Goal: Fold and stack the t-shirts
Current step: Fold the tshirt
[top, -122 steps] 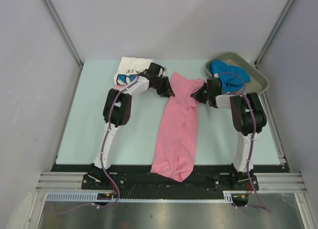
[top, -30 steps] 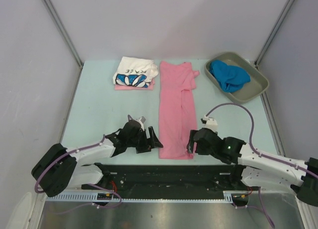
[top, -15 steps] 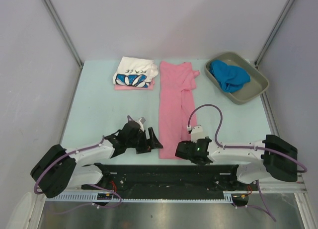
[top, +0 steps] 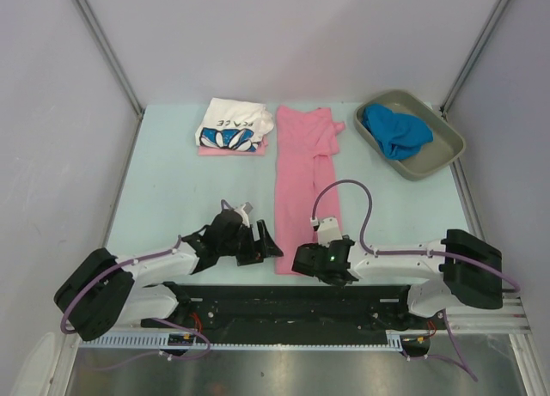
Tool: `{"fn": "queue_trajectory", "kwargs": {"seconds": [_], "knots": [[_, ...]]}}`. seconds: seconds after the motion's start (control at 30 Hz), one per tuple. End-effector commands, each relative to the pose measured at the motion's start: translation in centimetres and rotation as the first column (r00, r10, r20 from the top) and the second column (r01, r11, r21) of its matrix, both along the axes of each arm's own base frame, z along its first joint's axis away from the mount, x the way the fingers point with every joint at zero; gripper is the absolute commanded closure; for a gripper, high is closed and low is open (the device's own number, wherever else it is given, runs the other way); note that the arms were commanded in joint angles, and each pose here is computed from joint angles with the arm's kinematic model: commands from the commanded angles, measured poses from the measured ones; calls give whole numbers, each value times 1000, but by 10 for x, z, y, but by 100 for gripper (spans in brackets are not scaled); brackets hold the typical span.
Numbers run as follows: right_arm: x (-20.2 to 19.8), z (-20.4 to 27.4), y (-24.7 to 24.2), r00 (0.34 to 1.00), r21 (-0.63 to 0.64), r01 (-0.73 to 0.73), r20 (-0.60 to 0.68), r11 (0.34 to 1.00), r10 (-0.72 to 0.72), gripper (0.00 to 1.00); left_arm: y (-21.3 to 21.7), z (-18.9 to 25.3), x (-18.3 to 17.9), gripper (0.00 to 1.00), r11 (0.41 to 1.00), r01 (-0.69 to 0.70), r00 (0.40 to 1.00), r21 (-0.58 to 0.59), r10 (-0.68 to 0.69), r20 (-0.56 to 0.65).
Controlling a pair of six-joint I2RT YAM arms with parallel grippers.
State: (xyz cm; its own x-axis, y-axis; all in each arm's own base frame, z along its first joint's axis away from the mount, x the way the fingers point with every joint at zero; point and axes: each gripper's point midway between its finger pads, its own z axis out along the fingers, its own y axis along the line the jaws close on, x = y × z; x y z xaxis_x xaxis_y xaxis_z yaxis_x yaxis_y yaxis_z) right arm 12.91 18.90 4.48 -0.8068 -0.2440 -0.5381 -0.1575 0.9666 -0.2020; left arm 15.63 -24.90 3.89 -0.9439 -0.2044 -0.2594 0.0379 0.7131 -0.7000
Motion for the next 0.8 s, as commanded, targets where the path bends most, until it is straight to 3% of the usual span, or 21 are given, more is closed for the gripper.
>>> {"fn": "queue_trajectory", "kwargs": {"seconds": [0.0, 0.43, 0.77], "knots": [[8, 1, 10, 999, -5, 4, 36, 1000, -4, 38, 12, -20, -11, 12, 998, 15, 999, 62, -13, -30], [26, -11, -11, 994, -104, 88, 71, 991, -81, 38, 15, -27, -14, 12, 997, 17, 999, 78, -14, -41], [14, -9, -24, 991, -141, 124, 72, 982, -114, 40, 14, -28, -15, 12, 997, 22, 999, 77, -18, -46]]}}
